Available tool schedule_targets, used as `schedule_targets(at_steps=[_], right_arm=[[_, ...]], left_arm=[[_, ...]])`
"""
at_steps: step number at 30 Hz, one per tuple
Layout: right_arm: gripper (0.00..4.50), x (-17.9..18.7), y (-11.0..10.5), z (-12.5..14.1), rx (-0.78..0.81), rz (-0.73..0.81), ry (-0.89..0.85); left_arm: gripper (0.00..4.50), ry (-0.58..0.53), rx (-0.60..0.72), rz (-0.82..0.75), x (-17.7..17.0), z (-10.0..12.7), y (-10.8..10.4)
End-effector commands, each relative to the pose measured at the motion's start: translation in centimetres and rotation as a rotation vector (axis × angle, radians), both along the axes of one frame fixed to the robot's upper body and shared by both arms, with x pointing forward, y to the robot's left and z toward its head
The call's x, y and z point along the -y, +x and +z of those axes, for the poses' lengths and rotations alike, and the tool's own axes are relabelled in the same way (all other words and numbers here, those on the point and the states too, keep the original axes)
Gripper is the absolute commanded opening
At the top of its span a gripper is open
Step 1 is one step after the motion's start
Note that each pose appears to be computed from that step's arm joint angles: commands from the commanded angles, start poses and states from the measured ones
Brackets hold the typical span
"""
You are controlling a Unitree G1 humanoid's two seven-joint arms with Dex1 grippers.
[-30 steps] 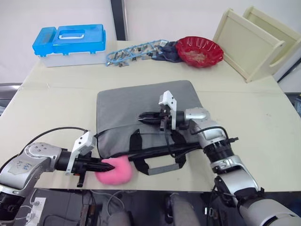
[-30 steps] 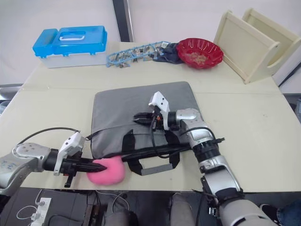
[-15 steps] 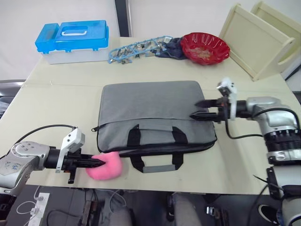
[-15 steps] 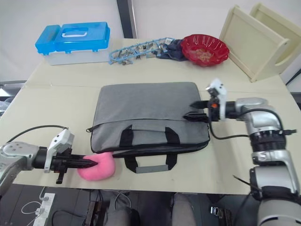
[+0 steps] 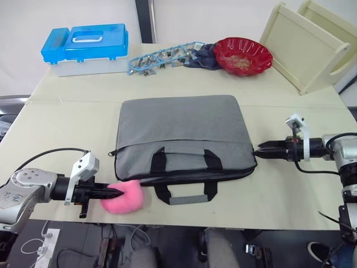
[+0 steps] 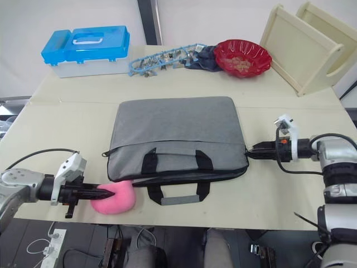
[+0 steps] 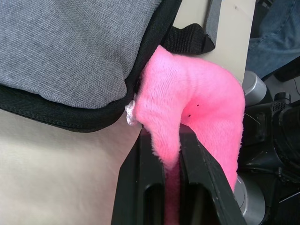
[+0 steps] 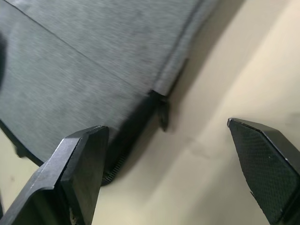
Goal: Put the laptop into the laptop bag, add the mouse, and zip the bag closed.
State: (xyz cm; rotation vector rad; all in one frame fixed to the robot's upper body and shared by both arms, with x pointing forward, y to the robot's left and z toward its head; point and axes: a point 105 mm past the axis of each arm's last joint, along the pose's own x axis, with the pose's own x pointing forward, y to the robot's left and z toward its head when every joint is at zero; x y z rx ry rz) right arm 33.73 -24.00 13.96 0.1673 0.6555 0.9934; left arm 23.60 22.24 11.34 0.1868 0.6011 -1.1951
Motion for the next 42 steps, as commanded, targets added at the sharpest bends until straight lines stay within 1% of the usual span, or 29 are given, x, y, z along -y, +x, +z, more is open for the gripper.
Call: schedule_targets(at_steps=[1,3,4,6,13,14,18,24,27,29,35,39,41,42], right_arm=[[4.45,-2.1,-1.1,2.3,0.011,0.079,0.118],[4.45,-2.6,-1.5,2.1,-0.003,0.09,0.118],[4.22,-2.7,-1.7,1.9,-0.013,0.092,0.117],[3.6,-3.0,-2.3,1.3,-0.03,0.114,0.11],[0.16,-4.6,-4.0,1.7,-0.063,0.167,0.159],[0.07,-4.7,-4.0,1.7,-0.06,0.167,0.159],[0.07,-5.2,-3.7,1.7,-0.043,0.145,0.169],[0.07,-6.9,-3.7,0.9,-0.033,0.15,0.18],[0.07,-7.4,-3.7,1.0,-0.033,0.152,0.187],[0.07,-7.6,-3.8,1.0,-0.034,0.153,0.192],[0.07,-7.5,-3.7,1.0,-0.03,0.144,0.185],[0.07,-7.2,-3.8,0.7,-0.004,0.153,0.134],[0.07,-6.9,-3.7,1.0,0.012,0.162,0.135],[0.46,-6.5,-3.4,1.9,0.036,0.159,0.144]], left_arm=[[0.0,0.046,0.009,0.031,-0.9,0.2,0.3],[0.0,0.048,0.009,0.031,-0.9,0.3,0.4],[0.0,0.049,0.009,0.031,-1.0,0.3,0.4],[0.0,0.051,0.01,0.034,-1.1,0.4,0.4],[0.0,0.066,0.009,0.046,-2.0,0.7,0.3],[0.0,0.067,0.008,0.048,-2.1,0.7,0.3],[0.0,0.064,0.006,0.045,-2.1,0.7,0.2],[0.0,0.022,-0.023,-0.01,-0.7,0.7,-0.5],[0.0,-0.039,-0.031,-0.056,0.7,1.6,-0.9],[0.0,-0.06,-0.047,-0.085,1.5,1.7,-1.2],[0.0,-0.066,-0.057,-0.099,2.3,1.5,-1.6],[0.0,-0.048,-0.061,-0.075,1.5,1.1,-1.5],[0.0,-0.028,-0.055,-0.066,1.0,0.9,-1.5],[0.0,-0.014,-0.049,-0.044,0.2,0.9,-1.3]])
